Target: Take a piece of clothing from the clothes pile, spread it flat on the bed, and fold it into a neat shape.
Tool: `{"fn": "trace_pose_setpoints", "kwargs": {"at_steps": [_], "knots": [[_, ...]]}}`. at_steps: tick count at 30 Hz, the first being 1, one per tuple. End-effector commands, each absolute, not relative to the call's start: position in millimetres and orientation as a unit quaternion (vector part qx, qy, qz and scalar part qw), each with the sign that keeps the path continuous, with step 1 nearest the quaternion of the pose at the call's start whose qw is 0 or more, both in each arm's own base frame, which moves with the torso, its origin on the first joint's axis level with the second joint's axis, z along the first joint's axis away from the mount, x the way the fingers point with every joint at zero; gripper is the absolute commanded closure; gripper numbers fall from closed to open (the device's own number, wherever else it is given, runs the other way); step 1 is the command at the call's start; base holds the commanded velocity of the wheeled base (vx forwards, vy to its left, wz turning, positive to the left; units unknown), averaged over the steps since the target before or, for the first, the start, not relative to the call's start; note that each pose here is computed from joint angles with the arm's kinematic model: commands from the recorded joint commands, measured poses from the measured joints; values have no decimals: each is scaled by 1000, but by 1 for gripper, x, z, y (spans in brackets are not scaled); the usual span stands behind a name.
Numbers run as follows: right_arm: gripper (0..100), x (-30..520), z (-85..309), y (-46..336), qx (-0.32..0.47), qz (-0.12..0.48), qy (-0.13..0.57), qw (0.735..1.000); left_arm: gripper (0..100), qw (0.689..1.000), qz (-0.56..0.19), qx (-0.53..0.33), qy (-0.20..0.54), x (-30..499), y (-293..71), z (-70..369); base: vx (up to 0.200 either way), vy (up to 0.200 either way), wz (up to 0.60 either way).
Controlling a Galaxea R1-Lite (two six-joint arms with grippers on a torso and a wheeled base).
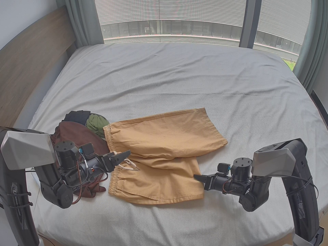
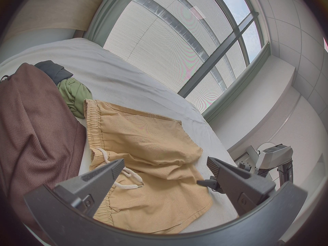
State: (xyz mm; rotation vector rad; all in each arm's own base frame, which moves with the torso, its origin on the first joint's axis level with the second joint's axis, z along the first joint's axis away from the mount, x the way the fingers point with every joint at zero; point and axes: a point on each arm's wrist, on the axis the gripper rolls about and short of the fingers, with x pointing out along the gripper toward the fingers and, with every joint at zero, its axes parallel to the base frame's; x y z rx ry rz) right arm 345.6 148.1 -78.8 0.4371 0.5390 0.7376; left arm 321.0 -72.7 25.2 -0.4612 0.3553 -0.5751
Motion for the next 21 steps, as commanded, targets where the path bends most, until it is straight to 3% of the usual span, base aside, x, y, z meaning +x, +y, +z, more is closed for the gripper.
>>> {"fn": "trace_pose_setpoints", "kwargs": {"at_steps": [1, 6, 21], "knots": [[100, 342, -43, 144, 215, 366, 232, 875, 0, 916, -278, -226, 180, 321, -73, 20, 0, 0, 0], [100, 337, -20, 142, 229, 375, 220, 871, 0, 916, -278, -226, 180, 321, -73, 20, 0, 0, 0], [100, 331, -15, 146, 215, 386, 216, 871, 0, 916, -276, -225, 183, 321, -72, 18, 0, 0, 0]]}}
